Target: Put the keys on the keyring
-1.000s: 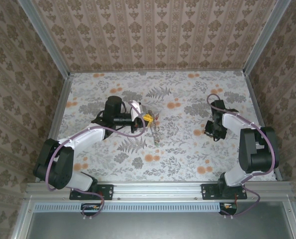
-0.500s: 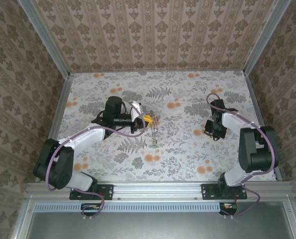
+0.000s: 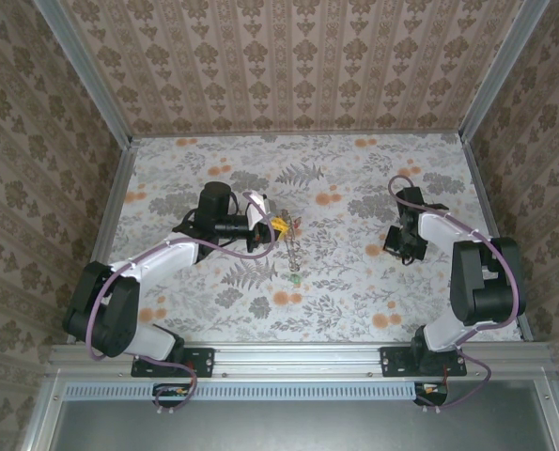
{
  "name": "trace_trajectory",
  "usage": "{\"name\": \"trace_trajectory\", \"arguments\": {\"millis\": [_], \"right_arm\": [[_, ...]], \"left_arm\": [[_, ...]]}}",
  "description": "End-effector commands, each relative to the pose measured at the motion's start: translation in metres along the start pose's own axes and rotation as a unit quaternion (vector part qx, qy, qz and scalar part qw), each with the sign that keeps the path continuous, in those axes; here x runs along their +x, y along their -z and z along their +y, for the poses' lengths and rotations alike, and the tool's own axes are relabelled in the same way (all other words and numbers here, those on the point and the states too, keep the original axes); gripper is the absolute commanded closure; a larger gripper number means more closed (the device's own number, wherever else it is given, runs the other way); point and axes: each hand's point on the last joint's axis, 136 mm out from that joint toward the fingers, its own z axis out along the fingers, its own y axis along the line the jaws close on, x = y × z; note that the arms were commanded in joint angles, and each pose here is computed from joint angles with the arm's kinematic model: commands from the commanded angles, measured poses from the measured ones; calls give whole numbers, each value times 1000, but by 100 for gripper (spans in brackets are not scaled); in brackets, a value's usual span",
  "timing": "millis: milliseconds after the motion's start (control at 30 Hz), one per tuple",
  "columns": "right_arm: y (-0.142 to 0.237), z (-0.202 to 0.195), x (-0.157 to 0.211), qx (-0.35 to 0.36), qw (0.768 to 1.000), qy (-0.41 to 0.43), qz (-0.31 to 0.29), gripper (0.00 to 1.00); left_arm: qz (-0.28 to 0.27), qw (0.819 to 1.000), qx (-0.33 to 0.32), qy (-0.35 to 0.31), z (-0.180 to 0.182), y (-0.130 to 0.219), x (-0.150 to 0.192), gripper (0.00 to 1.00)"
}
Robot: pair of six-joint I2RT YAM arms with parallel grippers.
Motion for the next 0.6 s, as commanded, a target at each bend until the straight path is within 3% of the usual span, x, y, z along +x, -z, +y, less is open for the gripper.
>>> {"name": "trace_trajectory", "arguments": {"millis": [0,133,267,400,567], "right_arm": [[25,19,-12,-31,997,45,-52,98],[64,56,-16,-140,977,99,-125,100],[118,104,-4,-278,913,197,-225,100],[166,133,21,-349,812,325,-336,100],[197,148,55,-374,687,455,-425,100]], "left_arm": [[-21,999,10,-31,-4,2,-21,100],[-27,999,13,-33,-5,2,-21,100],[-30,999,14,-33,-6,2,-22,100],[-33,999,18,-33,-8,3,-26,100],[-34,998,25,-39,-13,4,-30,100]]}}
